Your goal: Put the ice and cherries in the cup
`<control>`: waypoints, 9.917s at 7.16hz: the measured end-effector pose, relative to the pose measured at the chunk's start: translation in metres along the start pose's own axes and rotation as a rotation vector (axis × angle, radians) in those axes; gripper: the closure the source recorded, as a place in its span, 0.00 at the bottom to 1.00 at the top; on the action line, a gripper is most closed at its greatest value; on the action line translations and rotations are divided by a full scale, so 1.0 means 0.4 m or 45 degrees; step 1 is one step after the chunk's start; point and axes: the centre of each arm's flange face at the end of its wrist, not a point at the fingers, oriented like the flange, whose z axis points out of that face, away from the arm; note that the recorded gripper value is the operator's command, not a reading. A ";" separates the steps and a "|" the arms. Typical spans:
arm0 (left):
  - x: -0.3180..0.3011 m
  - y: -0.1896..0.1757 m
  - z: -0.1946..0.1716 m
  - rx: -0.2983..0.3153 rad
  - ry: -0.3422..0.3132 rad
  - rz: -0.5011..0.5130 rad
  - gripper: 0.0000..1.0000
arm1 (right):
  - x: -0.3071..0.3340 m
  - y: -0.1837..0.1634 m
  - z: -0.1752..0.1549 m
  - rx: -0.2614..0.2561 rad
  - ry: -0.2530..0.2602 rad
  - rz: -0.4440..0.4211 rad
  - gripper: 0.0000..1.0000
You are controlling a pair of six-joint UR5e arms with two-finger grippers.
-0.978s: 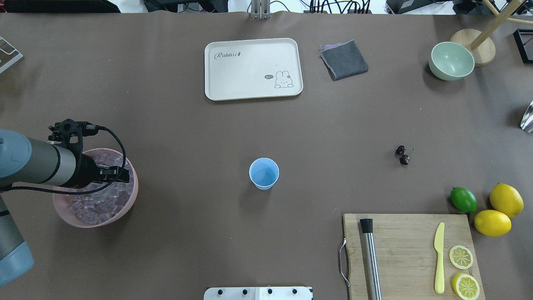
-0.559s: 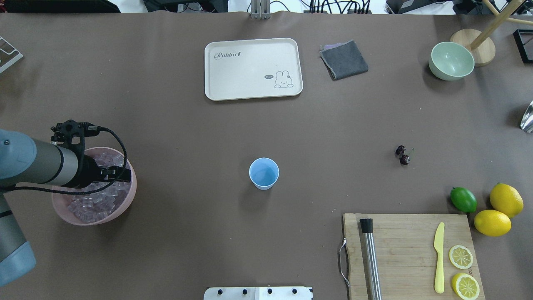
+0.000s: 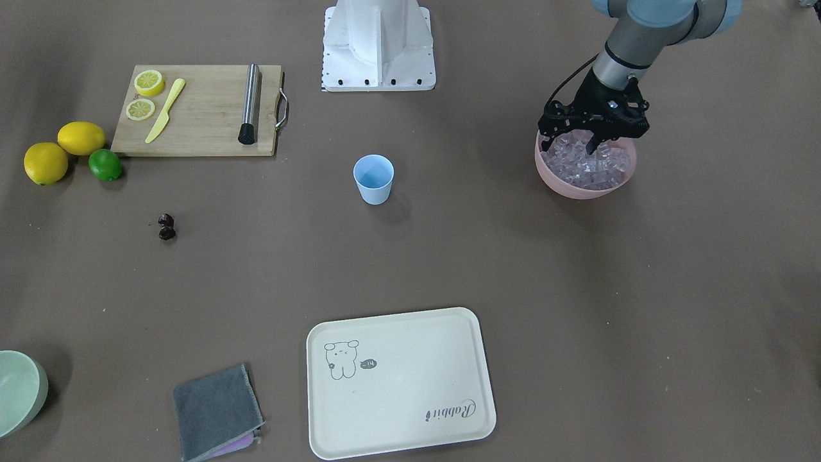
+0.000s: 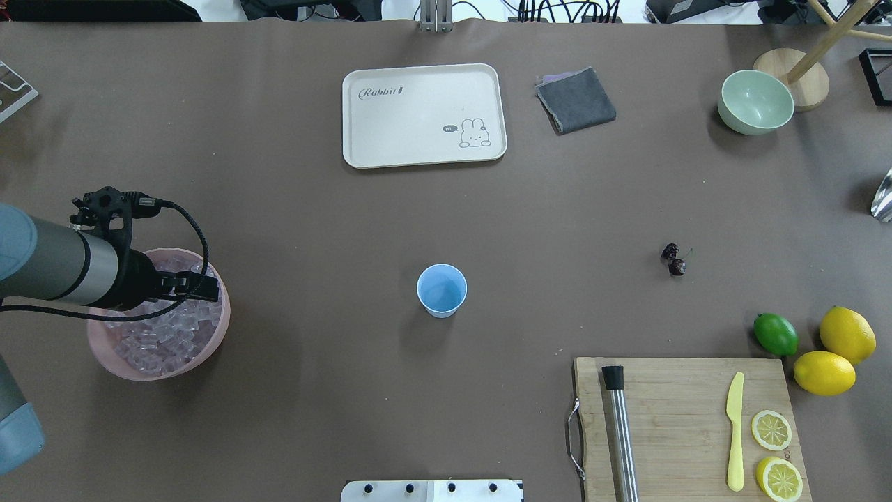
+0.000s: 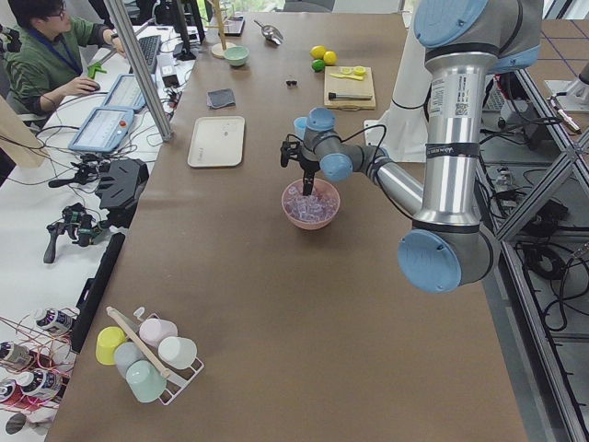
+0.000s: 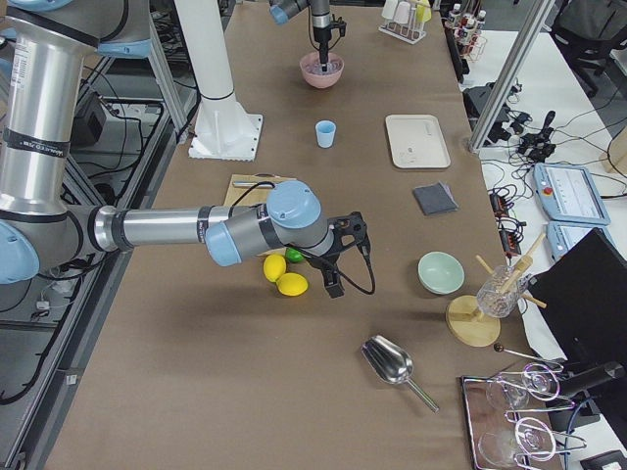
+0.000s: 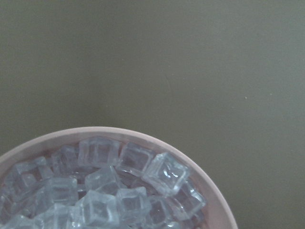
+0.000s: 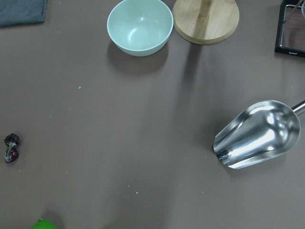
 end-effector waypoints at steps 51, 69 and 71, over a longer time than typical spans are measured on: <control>0.832 0.007 0.074 0.184 0.202 -0.272 0.01 | 0.002 0.001 0.002 -0.002 0.000 0.004 0.00; 0.009 -0.150 0.052 -0.094 -0.073 0.783 0.26 | 0.006 0.006 0.012 -0.014 -0.003 0.008 0.00; -0.003 -0.132 0.050 -0.133 -0.040 0.767 0.34 | 0.005 0.005 0.013 -0.015 -0.002 0.013 0.00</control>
